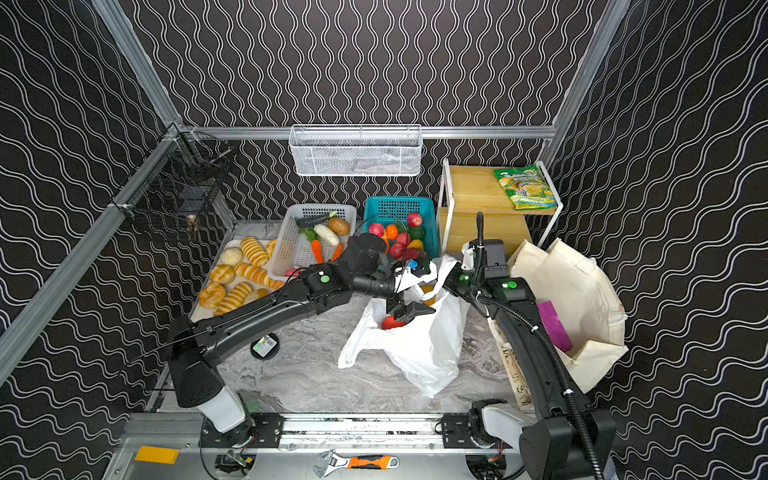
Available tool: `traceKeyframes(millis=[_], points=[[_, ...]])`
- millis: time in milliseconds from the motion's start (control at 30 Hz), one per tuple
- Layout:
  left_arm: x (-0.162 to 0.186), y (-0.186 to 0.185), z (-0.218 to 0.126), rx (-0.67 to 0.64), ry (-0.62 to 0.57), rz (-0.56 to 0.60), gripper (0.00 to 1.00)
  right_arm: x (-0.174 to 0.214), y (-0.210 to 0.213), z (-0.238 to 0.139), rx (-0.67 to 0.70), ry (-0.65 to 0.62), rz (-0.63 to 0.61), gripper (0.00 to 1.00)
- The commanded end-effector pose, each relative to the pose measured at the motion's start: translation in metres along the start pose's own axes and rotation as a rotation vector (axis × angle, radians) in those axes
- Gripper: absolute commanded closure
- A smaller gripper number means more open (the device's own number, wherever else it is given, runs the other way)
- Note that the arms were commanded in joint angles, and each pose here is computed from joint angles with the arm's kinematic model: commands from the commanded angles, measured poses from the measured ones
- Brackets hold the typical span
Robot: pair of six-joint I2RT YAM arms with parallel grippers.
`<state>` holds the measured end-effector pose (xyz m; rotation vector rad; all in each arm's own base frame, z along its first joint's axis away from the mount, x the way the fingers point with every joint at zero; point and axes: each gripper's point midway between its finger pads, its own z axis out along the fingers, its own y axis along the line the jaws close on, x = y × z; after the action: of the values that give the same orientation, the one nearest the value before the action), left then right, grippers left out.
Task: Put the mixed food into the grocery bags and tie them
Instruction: 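Grasp the white bag's rim with the left gripper beside the right gripper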
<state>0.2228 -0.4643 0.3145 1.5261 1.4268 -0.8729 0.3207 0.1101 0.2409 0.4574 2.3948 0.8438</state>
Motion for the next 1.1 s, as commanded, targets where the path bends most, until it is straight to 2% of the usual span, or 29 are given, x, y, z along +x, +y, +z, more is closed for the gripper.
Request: traceKeyframes(millis=[0,100,233,300,333,500,567,733,833,933,1000,1067], points=[[0.008,0.01,0.0,-0.057,0.059,-0.007,0.28,-0.002,0.005,-0.002,-0.024,-0.016,-0.02,1.0],[0.01,0.017,-0.001,-0.095,0.076,-0.029,0.42,-0.001,0.007,-0.003,-0.034,-0.013,-0.04,1.0],[-0.001,0.017,-0.01,-0.111,0.049,-0.063,0.71,-0.002,0.01,-0.007,-0.041,-0.023,-0.072,0.95],[-0.009,0.016,-0.018,-0.117,0.016,-0.061,0.95,-0.002,0.011,-0.009,-0.046,-0.03,-0.089,0.93],[-0.01,0.015,-0.022,-0.126,0.001,-0.064,1.0,-0.003,0.013,-0.011,-0.051,-0.036,-0.096,0.92],[-0.018,0.023,-0.044,-0.182,-0.054,-0.129,1.0,0.0,0.021,-0.02,-0.089,-0.048,-0.148,0.75],[-0.017,0.035,-0.056,-0.206,-0.061,-0.206,1.0,0.002,0.025,-0.028,-0.107,-0.059,-0.185,0.63],[-0.006,0.064,-0.08,-0.225,-0.107,-0.393,1.0,0.004,0.045,-0.068,-0.176,-0.179,-0.334,0.47],[0.0,0.078,-0.089,-0.201,-0.141,-0.501,1.0,0.01,0.064,-0.098,-0.254,-0.255,-0.477,0.43],[-0.001,0.088,-0.095,-0.178,-0.145,-0.598,1.0,0.026,0.083,-0.119,-0.349,-0.247,-0.584,0.42],[-0.008,0.087,-0.099,-0.152,-0.164,-0.611,1.0,0.037,0.088,-0.122,-0.397,-0.205,-0.6,0.43],[-0.016,0.083,-0.103,-0.133,-0.186,-0.601,1.0,0.044,0.084,-0.115,-0.395,-0.142,-0.549,0.43]])
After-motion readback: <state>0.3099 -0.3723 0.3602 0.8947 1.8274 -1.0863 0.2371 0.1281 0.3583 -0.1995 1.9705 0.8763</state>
